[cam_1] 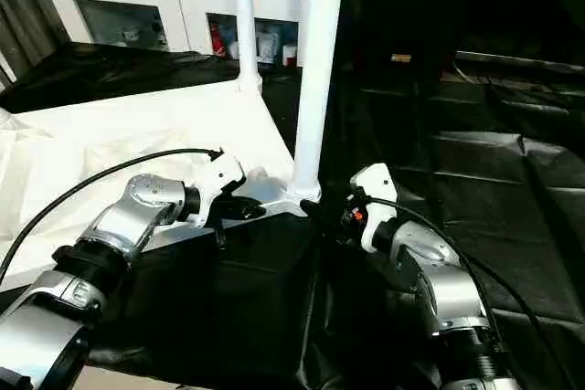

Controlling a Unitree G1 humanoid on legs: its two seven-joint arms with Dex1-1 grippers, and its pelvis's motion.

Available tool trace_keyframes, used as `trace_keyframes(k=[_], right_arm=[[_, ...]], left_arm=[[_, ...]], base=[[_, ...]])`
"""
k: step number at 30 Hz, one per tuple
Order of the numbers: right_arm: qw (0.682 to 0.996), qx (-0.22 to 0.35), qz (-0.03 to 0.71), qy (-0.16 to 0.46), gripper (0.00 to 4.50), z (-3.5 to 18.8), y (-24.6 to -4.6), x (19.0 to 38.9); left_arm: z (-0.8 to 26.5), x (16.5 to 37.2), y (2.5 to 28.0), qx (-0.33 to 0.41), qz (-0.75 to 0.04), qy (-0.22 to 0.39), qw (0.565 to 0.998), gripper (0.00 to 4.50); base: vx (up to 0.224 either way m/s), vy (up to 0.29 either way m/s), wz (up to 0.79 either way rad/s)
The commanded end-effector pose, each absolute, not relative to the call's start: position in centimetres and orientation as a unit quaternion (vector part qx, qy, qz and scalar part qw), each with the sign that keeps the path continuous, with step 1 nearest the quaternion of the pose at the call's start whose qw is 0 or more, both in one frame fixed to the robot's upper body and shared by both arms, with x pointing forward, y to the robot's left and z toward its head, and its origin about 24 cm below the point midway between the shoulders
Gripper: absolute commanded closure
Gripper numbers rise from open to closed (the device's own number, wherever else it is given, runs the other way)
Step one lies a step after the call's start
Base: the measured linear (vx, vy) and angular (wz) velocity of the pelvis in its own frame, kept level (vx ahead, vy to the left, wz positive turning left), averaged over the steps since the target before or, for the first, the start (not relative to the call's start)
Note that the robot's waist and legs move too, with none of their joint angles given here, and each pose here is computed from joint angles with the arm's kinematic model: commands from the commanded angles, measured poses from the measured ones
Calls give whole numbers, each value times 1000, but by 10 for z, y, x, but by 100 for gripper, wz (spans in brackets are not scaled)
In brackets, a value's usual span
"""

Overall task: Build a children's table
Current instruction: Rotate leg to tighten

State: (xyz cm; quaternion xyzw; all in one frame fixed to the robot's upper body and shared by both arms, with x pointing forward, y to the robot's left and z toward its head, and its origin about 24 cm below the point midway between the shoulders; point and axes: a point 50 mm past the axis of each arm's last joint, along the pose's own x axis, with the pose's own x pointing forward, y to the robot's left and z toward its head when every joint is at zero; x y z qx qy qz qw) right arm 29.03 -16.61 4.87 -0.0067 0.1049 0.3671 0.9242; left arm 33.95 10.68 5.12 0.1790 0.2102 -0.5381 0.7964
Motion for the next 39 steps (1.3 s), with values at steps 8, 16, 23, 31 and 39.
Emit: trace_keyframes(k=[8, 16, 23, 31, 39], right_arm=[[926, -6, 363, 99, 106, 53, -168, 291], [926, -6, 363, 99, 106, 53, -168, 291], [926, -6, 363, 99, 106, 53, -168, 291], [926, -6, 363, 99, 106, 53, -168, 291], [926, -6, 363, 99, 106, 53, -168, 291]], left_arm=[[39, 334, 114, 173, -535, 233, 794, 450], [39, 334, 114, 173, -535, 233, 794, 450], [39, 334, 114, 173, -535, 233, 794, 450], [39, 334, 114, 173, -535, 233, 794, 450], [39, 334, 114, 173, -535, 233, 794, 450]], base=[[0, 0, 0], [0, 0, 0], [0, 0, 0], [0, 0, 0], [0, 0, 0]])
